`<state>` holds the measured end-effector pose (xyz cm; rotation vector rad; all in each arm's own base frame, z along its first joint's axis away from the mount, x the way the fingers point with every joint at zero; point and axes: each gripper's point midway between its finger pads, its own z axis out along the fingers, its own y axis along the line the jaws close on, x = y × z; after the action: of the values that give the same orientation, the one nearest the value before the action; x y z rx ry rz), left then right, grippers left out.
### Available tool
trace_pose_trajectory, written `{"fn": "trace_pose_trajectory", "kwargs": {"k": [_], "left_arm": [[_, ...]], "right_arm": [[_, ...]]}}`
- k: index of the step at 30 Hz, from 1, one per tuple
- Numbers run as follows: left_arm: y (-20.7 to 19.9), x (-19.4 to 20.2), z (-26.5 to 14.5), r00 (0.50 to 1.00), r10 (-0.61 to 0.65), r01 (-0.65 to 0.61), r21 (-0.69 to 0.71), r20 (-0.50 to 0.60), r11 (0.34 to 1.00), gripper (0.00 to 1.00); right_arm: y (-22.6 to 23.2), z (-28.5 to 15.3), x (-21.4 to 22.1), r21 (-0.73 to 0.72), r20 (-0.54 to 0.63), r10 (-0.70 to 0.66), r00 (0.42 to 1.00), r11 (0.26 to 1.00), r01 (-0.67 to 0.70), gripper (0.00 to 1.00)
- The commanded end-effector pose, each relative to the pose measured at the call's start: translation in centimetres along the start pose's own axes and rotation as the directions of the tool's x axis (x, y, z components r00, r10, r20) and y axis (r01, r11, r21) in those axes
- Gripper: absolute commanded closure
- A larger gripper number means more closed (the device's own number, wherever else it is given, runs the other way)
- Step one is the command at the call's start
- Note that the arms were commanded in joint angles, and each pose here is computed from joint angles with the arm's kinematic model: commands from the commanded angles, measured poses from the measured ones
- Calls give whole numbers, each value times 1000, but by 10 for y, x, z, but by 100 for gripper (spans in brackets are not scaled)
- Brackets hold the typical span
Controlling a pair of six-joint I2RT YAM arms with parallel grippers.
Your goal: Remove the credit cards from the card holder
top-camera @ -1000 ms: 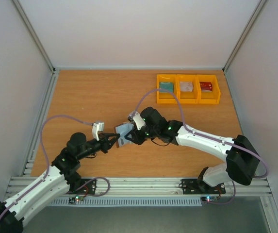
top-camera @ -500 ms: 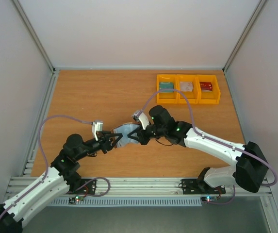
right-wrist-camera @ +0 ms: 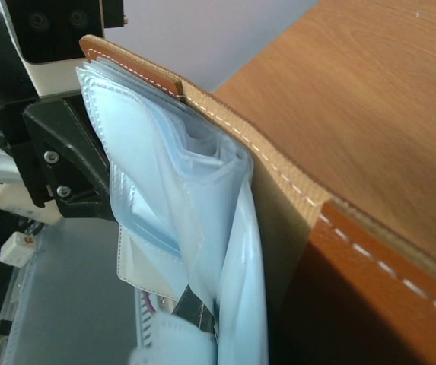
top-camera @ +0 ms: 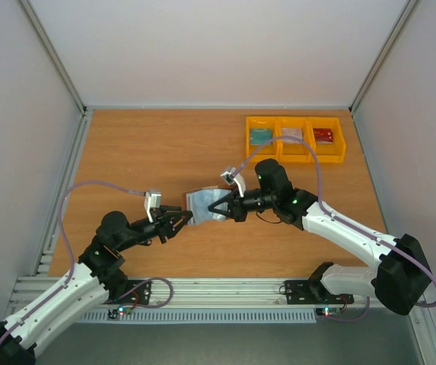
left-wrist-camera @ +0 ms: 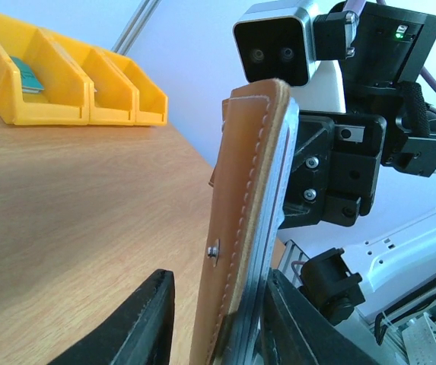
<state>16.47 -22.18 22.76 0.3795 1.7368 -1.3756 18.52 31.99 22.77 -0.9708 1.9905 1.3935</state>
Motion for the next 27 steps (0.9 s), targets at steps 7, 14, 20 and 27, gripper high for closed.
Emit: {"fn": "trace_pose_trajectory", "kwargs": {"k": [7, 14, 20, 27], "left_arm": [[-6, -11, 0, 998, 44, -44, 8, 35, 999, 77], [-1, -9, 1, 998, 60, -60, -13, 27, 998, 89], [-3, -7, 2, 998, 54, -54, 3, 18, 999, 80], [-4, -8, 1, 998, 63, -63, 4, 21, 998, 100]], "right_arm": [[26, -8, -21, -82, 49, -71, 996, 994, 75, 99], [36, -2, -21, -110, 27, -79, 997, 991, 81, 99], [47, 13, -19, -125, -3, -123, 992, 985, 121, 99], [43, 18, -19, -106, -4, -138, 990, 985, 137, 91]]}}
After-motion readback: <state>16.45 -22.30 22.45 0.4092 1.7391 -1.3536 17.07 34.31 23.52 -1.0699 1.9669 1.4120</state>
